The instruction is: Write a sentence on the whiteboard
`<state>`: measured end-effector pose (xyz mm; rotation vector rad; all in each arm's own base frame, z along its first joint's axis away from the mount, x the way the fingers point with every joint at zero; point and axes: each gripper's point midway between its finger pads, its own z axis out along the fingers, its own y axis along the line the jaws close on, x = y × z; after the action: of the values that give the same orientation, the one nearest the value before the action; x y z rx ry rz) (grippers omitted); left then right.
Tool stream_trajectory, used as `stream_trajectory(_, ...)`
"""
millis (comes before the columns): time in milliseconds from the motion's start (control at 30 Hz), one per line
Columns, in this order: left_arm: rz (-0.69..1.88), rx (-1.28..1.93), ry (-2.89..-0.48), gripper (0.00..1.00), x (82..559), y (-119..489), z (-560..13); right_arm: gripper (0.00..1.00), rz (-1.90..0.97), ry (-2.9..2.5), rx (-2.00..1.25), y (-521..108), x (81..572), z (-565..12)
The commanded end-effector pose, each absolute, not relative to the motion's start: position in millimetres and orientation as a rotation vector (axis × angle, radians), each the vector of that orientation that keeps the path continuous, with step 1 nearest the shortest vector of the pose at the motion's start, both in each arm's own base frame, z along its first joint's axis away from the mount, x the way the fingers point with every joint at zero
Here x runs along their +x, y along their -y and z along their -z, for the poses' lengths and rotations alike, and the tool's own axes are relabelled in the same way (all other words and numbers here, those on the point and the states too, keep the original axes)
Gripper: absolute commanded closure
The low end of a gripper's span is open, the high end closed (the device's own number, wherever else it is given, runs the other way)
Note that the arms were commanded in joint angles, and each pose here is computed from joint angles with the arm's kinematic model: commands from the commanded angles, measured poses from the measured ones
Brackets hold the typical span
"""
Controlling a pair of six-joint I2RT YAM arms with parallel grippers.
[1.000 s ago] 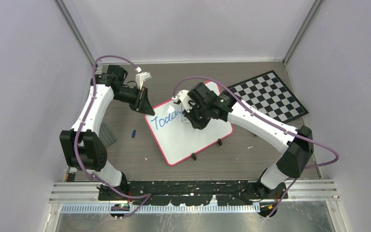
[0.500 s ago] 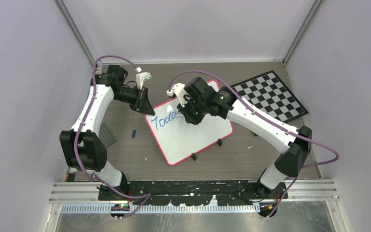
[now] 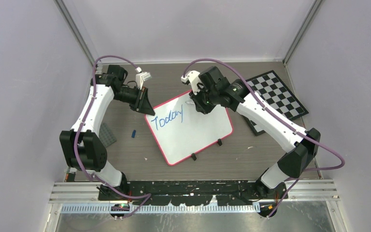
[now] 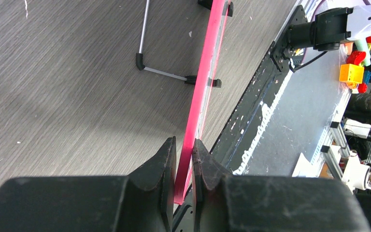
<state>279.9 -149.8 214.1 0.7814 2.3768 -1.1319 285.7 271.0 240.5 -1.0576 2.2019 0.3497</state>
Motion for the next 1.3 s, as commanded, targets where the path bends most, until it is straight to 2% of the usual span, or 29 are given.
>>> stream_trajectory(0, 1.032, 0.822, -2.416, 1.00, 284.9, 148.4, -198.2, 1.00, -0.361, -2.126, -1.034, -278.2, 293.8, -259.3)
stream_trajectory(600, 1.018, 0.825, -2.421, 1.00, 283.9, 146.8, -196.0, 1.00, -0.375, -2.199, -1.088, -280.6, 281.6, -232.7)
stream_trajectory(933, 1.020, 0.822, -2.421, 1.00, 284.1, 147.0, -197.4, 1.00, -0.454, -2.152, -1.106, -279.3, 261.2, -256.3)
stream_trajectory(1267, 1.018, 0.823, -2.421, 1.00, 284.1, 147.0, -196.0, 1.00, -0.342, -2.187, -1.043, -258.9, 280.6, -243.4)
